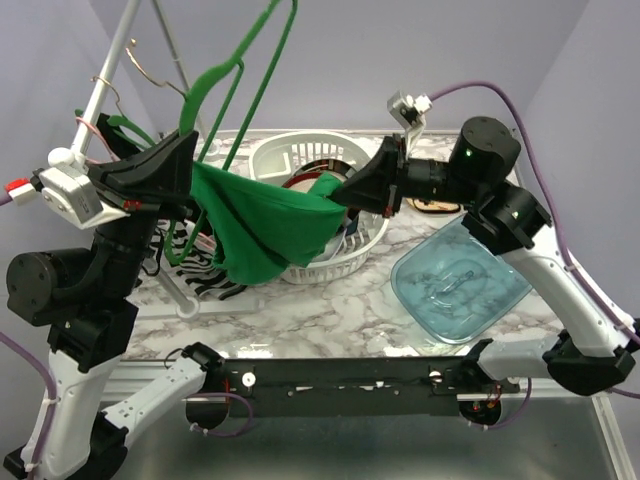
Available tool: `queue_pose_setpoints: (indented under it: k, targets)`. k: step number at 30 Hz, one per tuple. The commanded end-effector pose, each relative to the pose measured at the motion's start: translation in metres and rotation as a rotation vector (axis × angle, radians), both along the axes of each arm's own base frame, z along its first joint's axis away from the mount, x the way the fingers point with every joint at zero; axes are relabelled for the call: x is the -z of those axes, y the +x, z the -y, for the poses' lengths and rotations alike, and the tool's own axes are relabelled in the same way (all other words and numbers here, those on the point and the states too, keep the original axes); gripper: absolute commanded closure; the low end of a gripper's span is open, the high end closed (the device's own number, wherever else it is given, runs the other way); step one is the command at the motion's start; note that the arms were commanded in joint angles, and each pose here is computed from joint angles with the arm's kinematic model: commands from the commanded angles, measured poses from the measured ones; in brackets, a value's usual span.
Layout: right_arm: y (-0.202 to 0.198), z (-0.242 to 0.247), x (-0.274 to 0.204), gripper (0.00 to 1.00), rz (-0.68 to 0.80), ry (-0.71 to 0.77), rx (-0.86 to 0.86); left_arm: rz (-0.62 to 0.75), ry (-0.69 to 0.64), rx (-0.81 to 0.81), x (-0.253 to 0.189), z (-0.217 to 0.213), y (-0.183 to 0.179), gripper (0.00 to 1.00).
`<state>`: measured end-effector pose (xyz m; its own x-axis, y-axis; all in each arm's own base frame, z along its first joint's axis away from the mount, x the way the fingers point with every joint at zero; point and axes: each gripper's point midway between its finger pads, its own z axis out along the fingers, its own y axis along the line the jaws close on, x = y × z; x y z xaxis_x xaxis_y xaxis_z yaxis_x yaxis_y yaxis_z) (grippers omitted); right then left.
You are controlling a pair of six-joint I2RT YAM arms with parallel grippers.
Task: Remove the tank top from the hanger
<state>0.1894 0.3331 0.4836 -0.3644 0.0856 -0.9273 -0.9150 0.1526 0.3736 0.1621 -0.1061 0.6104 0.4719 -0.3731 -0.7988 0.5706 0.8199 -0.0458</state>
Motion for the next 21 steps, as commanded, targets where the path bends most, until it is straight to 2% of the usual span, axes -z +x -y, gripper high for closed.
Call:
queue_pose_setpoints:
  k: [1, 3, 10, 16, 20, 21]
  targets:
    - [-0.021, -0.007, 0.063, 0.99, -0.052, -0.110, -0.086, 0.100, -0.246, -0.120, -0.047, -0.036, 0.003, 1.00]
    - [-0.033, -0.008, 0.098, 0.99, -0.079, -0.173, -0.122, 0.104, -0.275, -0.147, -0.052, -0.042, 0.006, 1.00]
    - [-0.095, 0.003, 0.141, 0.99, -0.096, -0.216, -0.269, 0.073, -0.317, -0.307, -0.060, -0.056, 0.039, 1.00]
    - [-0.102, 0.013, 0.139, 0.99, -0.074, -0.218, -0.219, 0.036, -0.289, -0.311, -0.066, -0.049, 0.052, 1.00]
    - [-0.099, 0.026, 0.115, 0.99, -0.041, -0.184, -0.139, 0.017, -0.331, -0.358, -0.064, -0.061, 0.052, 1.00]
    - [-0.094, 0.034, 0.102, 0.99, -0.030, -0.157, -0.074, 0.011, -0.333, -0.377, -0.063, -0.064, 0.053, 1.00]
